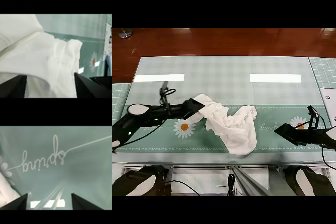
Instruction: Fold the shirts.
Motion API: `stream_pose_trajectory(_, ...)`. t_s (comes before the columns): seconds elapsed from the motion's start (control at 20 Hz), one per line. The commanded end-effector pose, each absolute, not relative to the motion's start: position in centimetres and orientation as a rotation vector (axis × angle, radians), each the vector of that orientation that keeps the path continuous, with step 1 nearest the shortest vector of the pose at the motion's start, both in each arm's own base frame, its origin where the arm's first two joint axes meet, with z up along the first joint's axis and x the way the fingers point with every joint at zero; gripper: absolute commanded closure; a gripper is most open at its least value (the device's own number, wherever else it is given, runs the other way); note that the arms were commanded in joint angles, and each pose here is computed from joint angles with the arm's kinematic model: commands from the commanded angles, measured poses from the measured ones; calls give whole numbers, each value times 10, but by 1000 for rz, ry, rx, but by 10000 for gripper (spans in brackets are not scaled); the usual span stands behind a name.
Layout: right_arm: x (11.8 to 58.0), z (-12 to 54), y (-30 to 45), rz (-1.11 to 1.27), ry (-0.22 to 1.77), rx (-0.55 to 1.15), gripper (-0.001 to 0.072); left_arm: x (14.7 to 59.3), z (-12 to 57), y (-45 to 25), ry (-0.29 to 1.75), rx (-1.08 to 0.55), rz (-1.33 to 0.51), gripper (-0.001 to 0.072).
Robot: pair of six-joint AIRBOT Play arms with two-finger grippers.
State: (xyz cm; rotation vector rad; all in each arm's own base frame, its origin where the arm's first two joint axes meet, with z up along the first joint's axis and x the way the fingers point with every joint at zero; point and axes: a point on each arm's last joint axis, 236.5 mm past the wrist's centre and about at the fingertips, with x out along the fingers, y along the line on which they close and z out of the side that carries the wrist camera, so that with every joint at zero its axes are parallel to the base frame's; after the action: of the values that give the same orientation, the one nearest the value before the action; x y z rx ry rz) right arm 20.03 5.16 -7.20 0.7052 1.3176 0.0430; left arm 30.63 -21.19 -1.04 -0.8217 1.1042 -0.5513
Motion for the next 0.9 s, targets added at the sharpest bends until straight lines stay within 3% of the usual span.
stream_pose_trajectory(0.0,192,-68,75,141,1345,730,93,320,-22,-242,1151,-787,-594,418)
stream_pose_trajectory(0.05,188,-67,86,183,1366,712,93,322,-13,-245,1135,-744,-659,681)
stream_pose_trajectory(0.2,182,-67,119,240,1404,671,93,325,17,-250,1077,-659,-800,689)
stream_pose_trajectory(0.55,145,-114,177,329,1655,571,94,322,26,-250,1086,-668,-841,689)
stream_pose_trajectory(0.7,161,-117,195,347,1627,576,100,322,26,-250,1085,-668,-840,689)
stream_pose_trajectory(0.75,173,-114,200,354,1602,572,187,322,26,-250,1085,-668,-840,689)
stream_pose_trajectory(0.85,199,-100,209,404,1540,539,676,323,27,-249,1083,-670,-837,689)
